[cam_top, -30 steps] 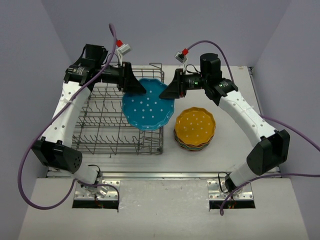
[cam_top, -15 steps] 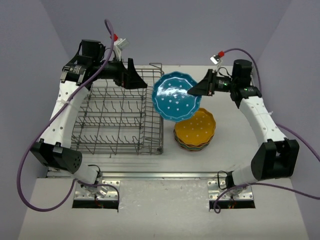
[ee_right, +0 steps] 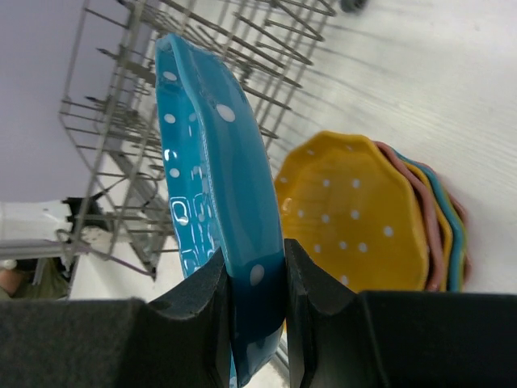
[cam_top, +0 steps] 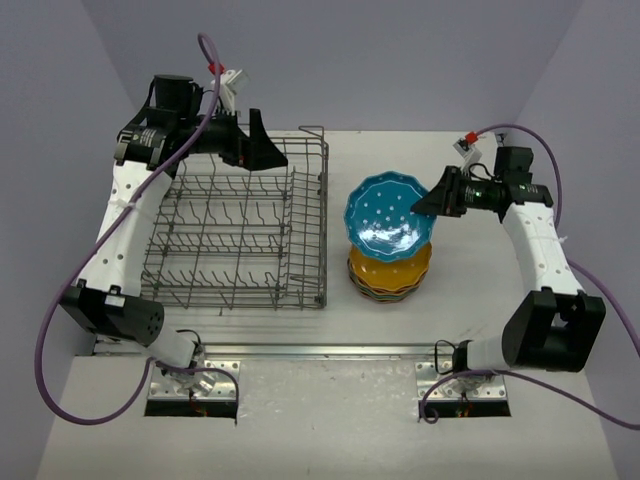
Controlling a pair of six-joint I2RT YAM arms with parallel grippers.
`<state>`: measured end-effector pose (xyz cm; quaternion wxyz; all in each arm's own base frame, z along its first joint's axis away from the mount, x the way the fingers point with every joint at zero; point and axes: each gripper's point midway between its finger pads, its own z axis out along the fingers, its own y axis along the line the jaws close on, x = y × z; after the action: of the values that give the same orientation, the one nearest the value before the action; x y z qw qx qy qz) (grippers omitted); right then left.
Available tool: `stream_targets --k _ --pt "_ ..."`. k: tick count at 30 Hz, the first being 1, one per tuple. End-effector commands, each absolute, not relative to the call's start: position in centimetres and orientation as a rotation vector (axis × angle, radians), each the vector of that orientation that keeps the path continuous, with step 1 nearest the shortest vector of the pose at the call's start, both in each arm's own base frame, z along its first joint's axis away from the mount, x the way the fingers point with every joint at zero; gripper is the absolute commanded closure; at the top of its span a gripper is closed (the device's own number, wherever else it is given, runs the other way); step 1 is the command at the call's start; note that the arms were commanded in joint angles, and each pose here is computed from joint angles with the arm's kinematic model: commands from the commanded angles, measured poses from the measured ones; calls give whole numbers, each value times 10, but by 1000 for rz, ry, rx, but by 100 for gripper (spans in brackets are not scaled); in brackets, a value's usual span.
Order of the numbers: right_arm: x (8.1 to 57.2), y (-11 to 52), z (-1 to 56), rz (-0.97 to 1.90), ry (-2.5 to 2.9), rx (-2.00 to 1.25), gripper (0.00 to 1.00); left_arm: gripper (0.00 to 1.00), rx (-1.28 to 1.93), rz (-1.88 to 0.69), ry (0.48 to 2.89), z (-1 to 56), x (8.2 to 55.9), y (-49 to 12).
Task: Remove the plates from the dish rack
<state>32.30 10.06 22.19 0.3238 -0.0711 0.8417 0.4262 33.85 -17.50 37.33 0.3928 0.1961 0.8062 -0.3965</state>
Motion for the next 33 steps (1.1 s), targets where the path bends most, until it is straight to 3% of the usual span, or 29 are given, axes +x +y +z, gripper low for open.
stream_targets --k 1,18,22,26,33 --pt "327 91 207 1036 2259 -238 100 0 502 -959 1957 400 341 -167" --pt "317 94 155 1063 2417 -300 99 0 486 -966 1972 393 344 -162" --pt "314 97 151 1042 2437 -329 83 0 481 -964 1979 390 344 -161" --pt "313 97 156 1000 2432 -345 52 0 460 -932 1992 386 346 -155" --pt "328 87 205 847 2361 -381 36 0 318 -825 2073 362 356 -121"
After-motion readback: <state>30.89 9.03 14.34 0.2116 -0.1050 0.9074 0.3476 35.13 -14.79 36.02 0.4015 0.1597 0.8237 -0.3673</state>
